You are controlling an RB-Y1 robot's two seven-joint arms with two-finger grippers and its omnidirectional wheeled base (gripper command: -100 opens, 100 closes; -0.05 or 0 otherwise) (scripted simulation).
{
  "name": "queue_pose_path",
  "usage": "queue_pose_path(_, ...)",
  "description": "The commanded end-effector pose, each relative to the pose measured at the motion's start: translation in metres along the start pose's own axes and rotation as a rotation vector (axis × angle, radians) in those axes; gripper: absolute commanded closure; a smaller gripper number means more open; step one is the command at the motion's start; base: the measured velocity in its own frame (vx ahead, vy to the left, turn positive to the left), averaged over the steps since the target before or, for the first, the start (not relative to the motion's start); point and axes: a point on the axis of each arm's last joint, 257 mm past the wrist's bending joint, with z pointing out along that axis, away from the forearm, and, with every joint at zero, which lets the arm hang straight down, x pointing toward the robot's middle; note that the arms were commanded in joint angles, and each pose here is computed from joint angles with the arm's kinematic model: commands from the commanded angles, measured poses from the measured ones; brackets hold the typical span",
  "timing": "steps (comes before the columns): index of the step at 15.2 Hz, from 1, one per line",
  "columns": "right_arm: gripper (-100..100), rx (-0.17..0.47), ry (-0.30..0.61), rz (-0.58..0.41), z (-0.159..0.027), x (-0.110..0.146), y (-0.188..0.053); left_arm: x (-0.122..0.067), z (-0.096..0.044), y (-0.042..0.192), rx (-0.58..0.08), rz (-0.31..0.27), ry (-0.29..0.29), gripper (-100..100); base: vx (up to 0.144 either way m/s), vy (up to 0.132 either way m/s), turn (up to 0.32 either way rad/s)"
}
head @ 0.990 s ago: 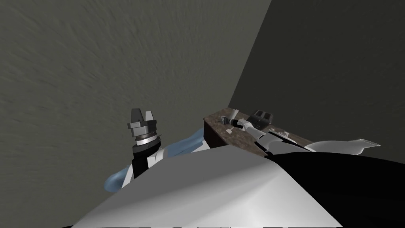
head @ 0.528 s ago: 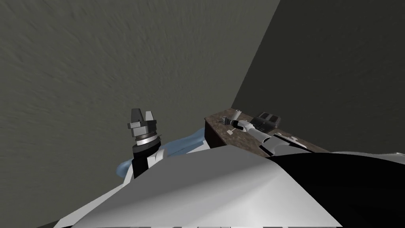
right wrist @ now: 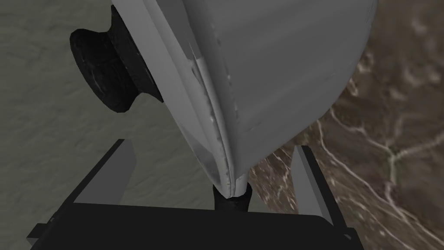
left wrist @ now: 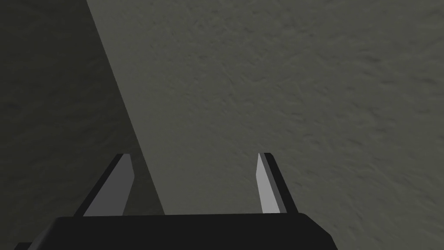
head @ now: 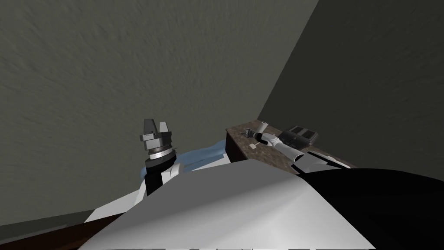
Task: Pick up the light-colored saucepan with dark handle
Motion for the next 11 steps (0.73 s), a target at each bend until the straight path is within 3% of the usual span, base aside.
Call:
queue_pose_path(1, -100, 0.0, 0.037, 0.006, -0.01, 0.01, 0.008, 0.0, 0.0, 0.0, 0.0, 0.0, 0.0, 0, -0.045, -0.048, 0.243)
queue_pose_path(3, -100, 0.028, 0.037, 0.024, -0.008, 0.003, -0.001, 0.0, 0.0, 0.0, 0.0, 0.0, 0.0, 0, -0.049, -0.072, 0.207)
queue_pose_path(5, -100, 0.028, 0.067, 0.03, -0.018, 0.012, 0.007, 0.0, 0.0, 0.0, 0.0, 0.0, 0.0, 0, -0.059, -0.074, 0.28)
queue_pose_path(11, -100, 0.083, 0.09, 0.061, -0.026, 0.007, -0.003, 0.0, 0.0, 0.0, 0.0, 0.0, 0.0, 0, -0.042, -0.045, 0.141)
